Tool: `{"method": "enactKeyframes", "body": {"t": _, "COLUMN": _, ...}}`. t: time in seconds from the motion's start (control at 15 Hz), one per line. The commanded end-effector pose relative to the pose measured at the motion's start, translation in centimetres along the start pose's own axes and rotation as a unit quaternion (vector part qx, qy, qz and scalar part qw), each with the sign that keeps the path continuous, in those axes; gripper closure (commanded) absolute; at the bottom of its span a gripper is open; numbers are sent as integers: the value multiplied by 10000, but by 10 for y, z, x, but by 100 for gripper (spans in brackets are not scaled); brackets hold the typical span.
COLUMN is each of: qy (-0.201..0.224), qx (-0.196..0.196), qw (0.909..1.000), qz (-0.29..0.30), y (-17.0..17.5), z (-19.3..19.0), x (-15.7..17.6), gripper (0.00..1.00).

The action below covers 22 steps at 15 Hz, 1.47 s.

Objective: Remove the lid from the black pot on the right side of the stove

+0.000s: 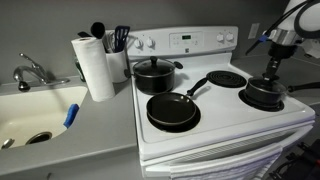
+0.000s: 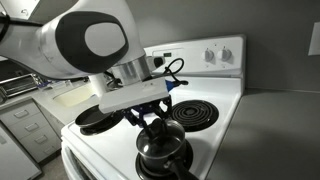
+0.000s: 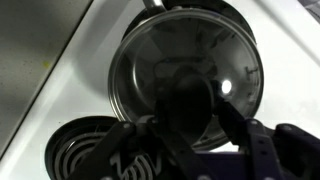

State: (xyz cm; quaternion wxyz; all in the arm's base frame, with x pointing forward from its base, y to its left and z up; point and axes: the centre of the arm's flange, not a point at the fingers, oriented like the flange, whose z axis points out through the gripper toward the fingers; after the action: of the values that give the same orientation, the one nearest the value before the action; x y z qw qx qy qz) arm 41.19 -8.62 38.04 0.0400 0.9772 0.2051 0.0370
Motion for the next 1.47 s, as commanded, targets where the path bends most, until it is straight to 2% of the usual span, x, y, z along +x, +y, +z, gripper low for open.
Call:
{"method": "enactKeyframes", "body": {"t": 0.0, "qy": -34, "qx": -36, "qw": 10000, "qz": -65, "y": 1, "z": -2, "x": 1, "gripper": 73}}
{"method": "enactKeyframes", "body": {"t": 0.13, "qy": -21, "qx": -53, "qw": 10000, "qz": -48, "y": 2, "z": -4, "x": 0, "gripper": 85}}
{"method": "enactKeyframes", "body": {"t": 0.2, "qy": -30, "qx": -49, "qw": 10000, "qz": -42, "y": 3, "z": -5, "x": 0, "gripper": 86}}
{"method": "enactKeyframes", "body": {"t": 0.4, "qy": -77, "qx": -28, "qw": 10000, "qz": -45, "y": -1, "z": -7, "x": -1, "gripper": 86}}
{"method": "enactKeyframes", "body": {"t": 0.93, "qy": -618, "qx": 38, "qw": 9970, "qz": -461, "y": -9, "z": -19, "x": 14, "gripper": 86}}
{"method": "enactKeyframes", "body": {"t": 1.4, "qy": -669, "qx": -90, "qw": 9960, "qz": -590, "y": -8, "z": -28, "x": 27, "gripper": 86}}
